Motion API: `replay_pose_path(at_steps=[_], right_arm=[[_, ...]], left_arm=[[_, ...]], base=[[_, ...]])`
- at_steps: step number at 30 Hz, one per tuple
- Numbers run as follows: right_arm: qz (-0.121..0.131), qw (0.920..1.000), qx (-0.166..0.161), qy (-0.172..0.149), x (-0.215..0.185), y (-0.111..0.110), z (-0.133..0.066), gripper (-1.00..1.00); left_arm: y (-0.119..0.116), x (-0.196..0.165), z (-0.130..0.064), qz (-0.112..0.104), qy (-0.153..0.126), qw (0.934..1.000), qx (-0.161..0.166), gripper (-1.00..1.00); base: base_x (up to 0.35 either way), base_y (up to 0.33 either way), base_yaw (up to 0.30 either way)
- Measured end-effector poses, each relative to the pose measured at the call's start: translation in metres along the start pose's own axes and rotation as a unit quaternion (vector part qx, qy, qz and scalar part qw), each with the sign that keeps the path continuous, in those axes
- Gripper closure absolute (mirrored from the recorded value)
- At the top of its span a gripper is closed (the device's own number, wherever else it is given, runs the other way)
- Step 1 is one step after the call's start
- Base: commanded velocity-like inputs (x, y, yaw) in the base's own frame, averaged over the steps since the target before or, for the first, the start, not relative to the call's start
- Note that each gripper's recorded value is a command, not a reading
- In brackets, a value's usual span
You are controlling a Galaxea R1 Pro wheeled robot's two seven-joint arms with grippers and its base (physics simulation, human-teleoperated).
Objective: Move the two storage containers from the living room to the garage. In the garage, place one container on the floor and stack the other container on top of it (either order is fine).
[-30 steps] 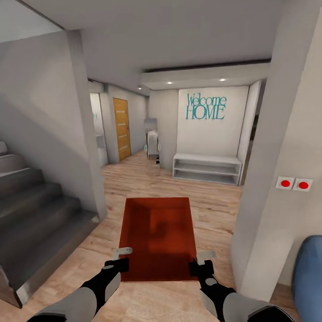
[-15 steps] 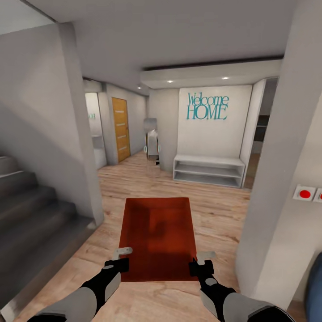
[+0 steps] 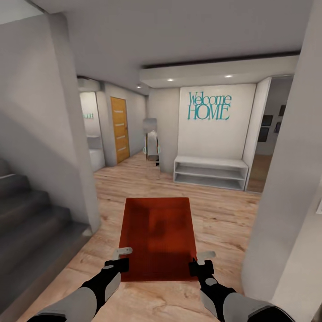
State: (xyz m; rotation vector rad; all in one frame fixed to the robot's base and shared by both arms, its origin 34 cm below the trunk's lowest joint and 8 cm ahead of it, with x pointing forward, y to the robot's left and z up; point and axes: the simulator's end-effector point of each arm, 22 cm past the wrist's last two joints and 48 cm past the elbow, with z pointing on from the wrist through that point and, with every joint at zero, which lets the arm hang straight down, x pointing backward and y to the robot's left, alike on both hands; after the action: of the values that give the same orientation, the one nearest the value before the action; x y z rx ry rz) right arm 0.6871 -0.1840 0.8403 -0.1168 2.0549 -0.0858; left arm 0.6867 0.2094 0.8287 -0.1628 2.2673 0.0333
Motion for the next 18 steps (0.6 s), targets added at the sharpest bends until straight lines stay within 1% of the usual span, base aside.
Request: replay_pose_path(at_steps=[18], right_arm=[[0.000,1.0000,0.000,0.000,0.0001,-0.0002,0.0000,1.00]], left_arm=[[-0.0002,0.0000,0.0000,0.000,0.000,1.0000,0.000,1.00]], base=[[0.321,0.000,0.000]])
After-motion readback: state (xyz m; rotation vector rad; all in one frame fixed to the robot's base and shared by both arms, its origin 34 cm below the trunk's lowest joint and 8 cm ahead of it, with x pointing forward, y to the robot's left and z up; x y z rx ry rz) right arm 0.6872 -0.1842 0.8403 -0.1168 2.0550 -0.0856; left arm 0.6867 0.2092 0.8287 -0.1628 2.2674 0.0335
